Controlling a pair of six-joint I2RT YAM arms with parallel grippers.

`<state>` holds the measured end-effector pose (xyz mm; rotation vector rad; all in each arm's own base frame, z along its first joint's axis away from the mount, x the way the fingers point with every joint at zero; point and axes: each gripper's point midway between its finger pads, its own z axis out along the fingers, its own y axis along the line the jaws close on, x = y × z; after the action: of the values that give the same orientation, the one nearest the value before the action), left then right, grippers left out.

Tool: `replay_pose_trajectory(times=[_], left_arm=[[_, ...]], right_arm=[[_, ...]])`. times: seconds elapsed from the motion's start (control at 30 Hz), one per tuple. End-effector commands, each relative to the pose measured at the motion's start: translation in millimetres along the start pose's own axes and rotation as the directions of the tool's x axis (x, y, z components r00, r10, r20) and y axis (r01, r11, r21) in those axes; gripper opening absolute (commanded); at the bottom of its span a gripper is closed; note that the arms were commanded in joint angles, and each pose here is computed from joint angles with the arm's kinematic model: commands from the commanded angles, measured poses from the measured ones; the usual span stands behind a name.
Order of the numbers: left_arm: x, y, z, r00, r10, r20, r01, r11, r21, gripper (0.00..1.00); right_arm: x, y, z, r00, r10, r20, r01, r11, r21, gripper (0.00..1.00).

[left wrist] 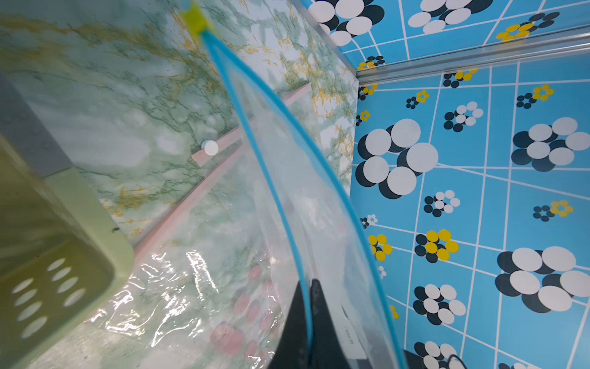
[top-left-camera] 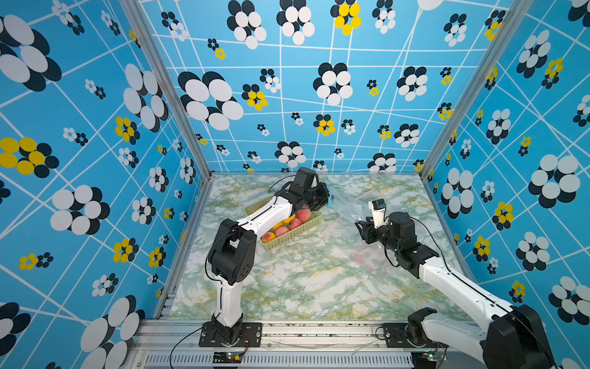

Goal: Place the peach in a zip-top bag and seal the zipper
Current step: Open the zipper of the food storage bag at the center of the board.

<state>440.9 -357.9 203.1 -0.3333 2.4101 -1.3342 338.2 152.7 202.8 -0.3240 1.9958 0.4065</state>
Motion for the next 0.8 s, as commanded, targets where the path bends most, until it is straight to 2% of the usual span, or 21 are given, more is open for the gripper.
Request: replay_pose_trajectory(times=[0.0, 0.2, 0.3, 0.37, 0.57, 0.77], left_arm=[[-8.7, -16.2, -15.5, 0.991, 0.119, 0.057, -0.12, 0.993, 0.005, 0.0], [-14.0, -33.5, -33.4, 0.949, 0.288, 0.131, -0.289, 0.957, -0.011, 0.0], [-18.1, -45.0, -43.4, 0.921, 0.35, 0.169, -0.355, 0.935, -0.004, 0.0], [-16.7, -53.2, -45.8, 0.907, 0.385, 0.173, -0.392, 0.92, 0.012, 0.0], [0.4, -61.1, -43.0, 0.869, 0.466, 0.164, -0.477, 0.879, 0.03, 0.0], [6.7, -48.0, -41.0, 0.88, 0.439, 0.181, -0.453, 0.891, 0.042, 0.0]], right_arm=[[-25.9, 14.0, -27.7, 0.987, 0.158, -0.013, -0.158, 0.987, -0.039, 0.65], [-67.6, 20.1, -59.8, 0.955, 0.296, 0.013, -0.295, 0.954, -0.041, 0.68], [-84.2, 20.5, -68.8, 0.94, 0.341, 0.03, -0.34, 0.94, -0.036, 0.74], [-91.5, 18.1, -71.3, 0.934, 0.356, 0.025, -0.356, 0.934, -0.012, 0.74], [-102.9, 17.4, -61.4, 0.913, 0.404, -0.053, -0.402, 0.915, 0.043, 0.7], [-111.4, 8.2, -33.4, 0.909, 0.398, -0.124, -0.381, 0.914, 0.136, 0.64]])
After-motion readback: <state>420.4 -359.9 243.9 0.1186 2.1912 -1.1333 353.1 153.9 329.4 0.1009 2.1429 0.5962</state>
